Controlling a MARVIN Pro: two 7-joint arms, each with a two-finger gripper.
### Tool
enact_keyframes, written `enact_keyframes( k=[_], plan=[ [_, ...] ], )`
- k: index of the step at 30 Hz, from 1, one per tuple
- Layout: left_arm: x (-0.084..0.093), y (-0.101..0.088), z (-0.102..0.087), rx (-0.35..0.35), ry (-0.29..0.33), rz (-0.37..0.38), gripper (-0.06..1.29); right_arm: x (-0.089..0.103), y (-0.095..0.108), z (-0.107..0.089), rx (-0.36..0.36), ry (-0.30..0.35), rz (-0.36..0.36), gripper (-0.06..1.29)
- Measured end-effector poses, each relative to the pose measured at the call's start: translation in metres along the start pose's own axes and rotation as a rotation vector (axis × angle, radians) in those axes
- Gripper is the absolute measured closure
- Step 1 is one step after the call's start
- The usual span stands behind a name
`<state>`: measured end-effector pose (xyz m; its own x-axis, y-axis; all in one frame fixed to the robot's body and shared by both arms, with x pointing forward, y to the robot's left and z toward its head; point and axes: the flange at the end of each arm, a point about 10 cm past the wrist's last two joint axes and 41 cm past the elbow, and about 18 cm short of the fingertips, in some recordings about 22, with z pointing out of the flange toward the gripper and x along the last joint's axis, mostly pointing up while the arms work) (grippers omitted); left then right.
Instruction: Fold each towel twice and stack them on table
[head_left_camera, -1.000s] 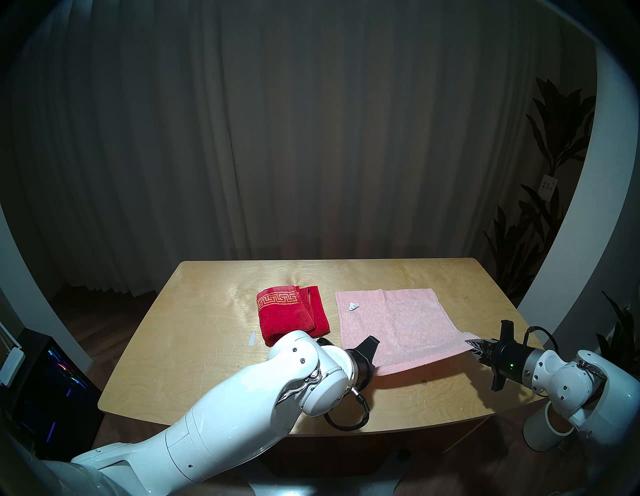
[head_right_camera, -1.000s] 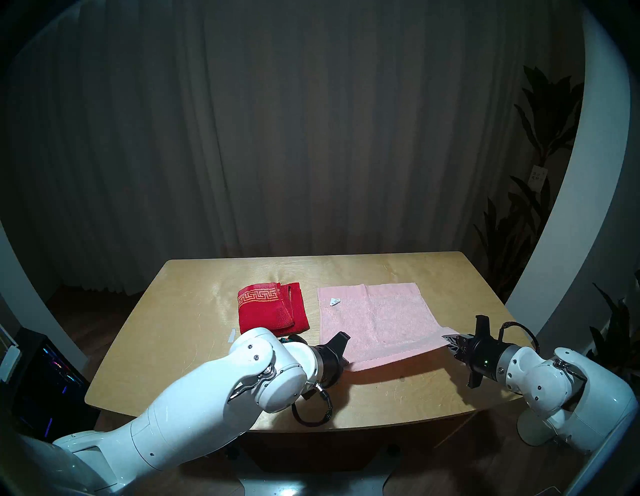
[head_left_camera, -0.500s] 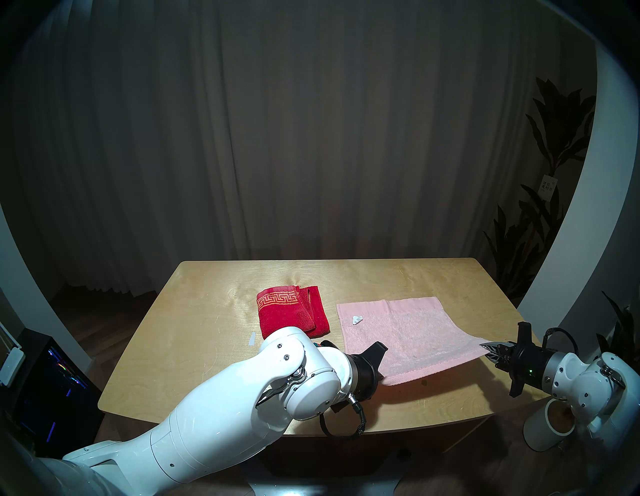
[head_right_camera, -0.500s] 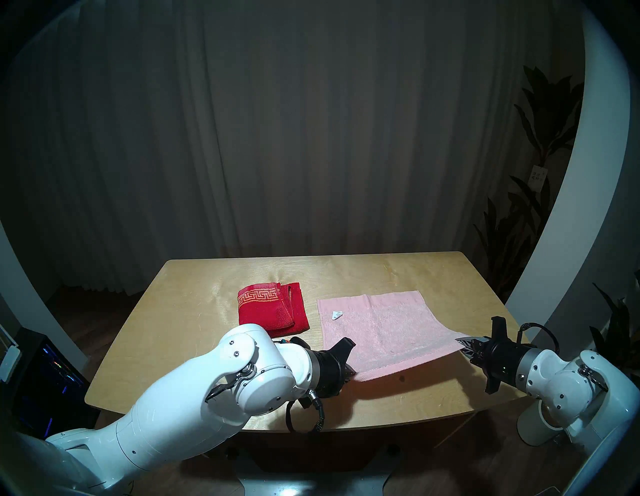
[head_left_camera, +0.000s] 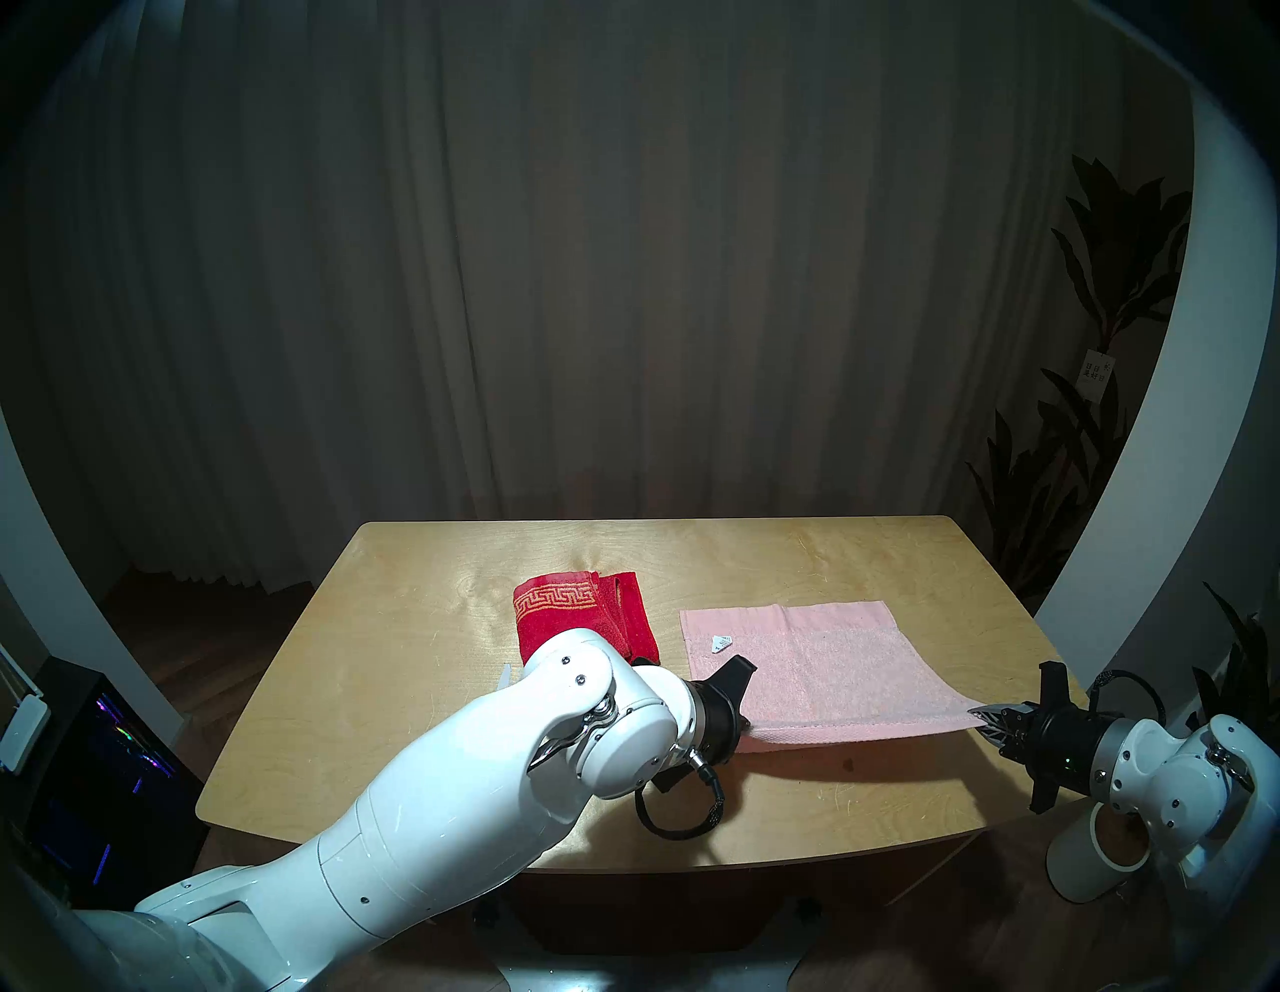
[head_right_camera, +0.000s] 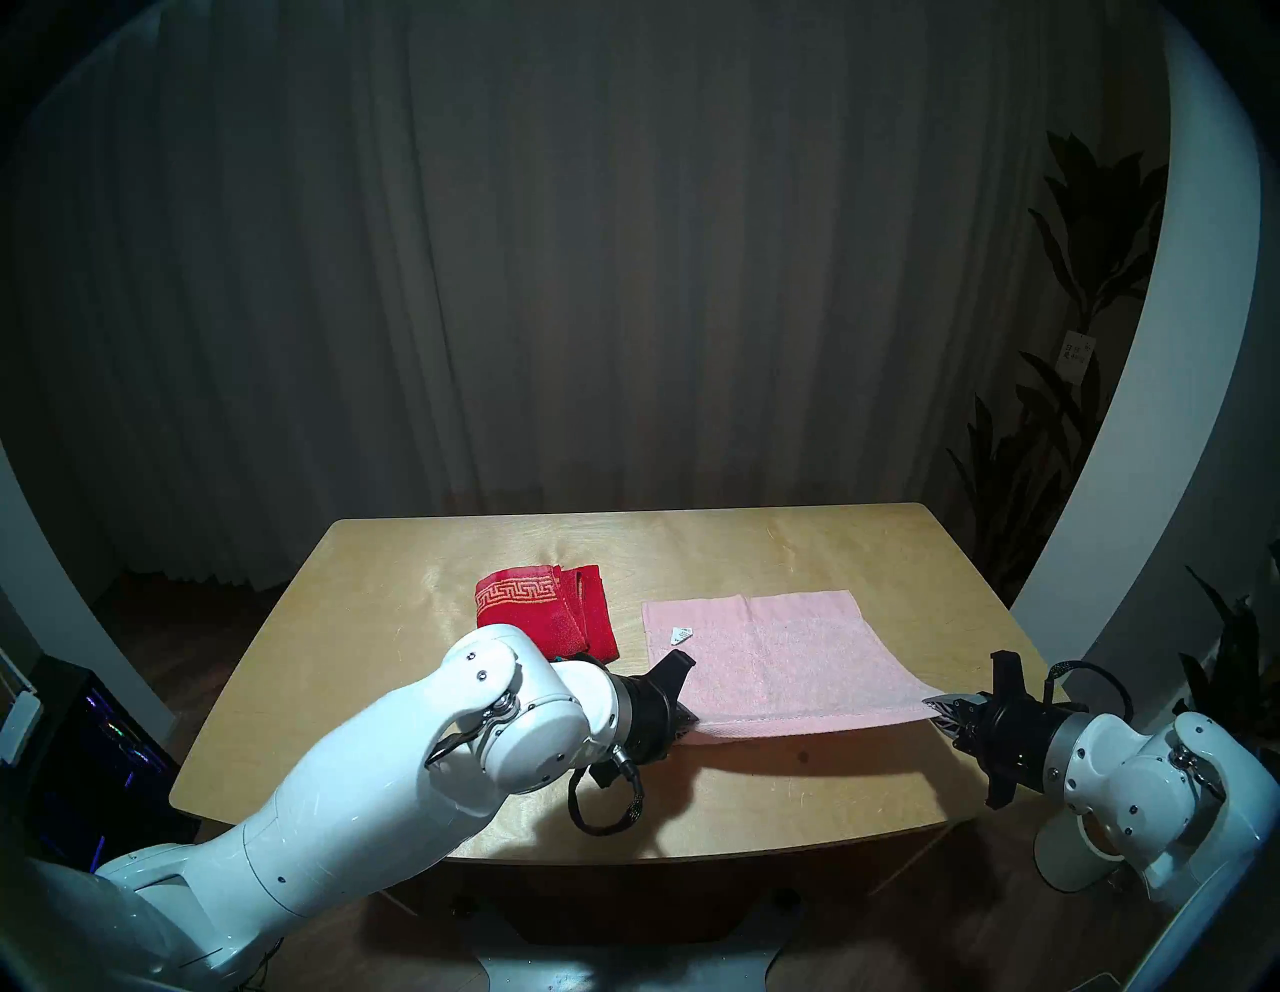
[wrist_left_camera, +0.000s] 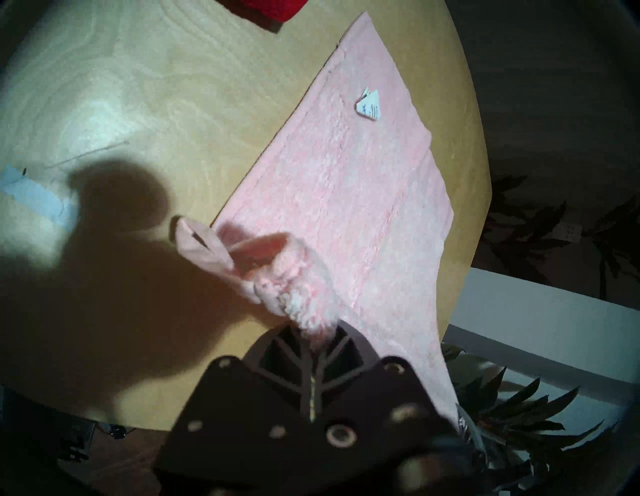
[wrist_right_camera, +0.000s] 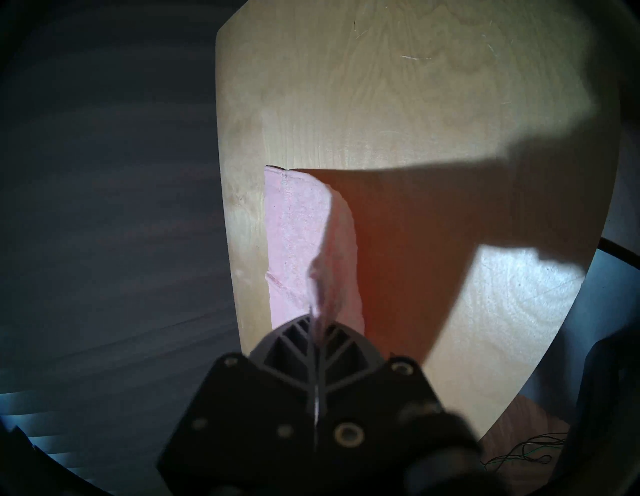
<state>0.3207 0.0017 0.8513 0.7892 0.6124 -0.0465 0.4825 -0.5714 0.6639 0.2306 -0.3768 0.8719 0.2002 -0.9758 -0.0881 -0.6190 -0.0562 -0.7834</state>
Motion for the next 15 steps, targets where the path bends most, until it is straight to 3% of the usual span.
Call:
enact_keyframes(
  k=[8, 15],
  plan=[
    [0.011, 0.017, 0.012, -0.005, 0.03, 0.013, 1.26, -0.002, 0.004, 0.021, -0.032, 0.05, -0.005, 1.26],
    [0.016, 0.03, 0.016, -0.009, 0.044, 0.046, 1.26, 0.002, -0.009, 0.033, -0.024, 0.071, -0.044, 1.26]
  ],
)
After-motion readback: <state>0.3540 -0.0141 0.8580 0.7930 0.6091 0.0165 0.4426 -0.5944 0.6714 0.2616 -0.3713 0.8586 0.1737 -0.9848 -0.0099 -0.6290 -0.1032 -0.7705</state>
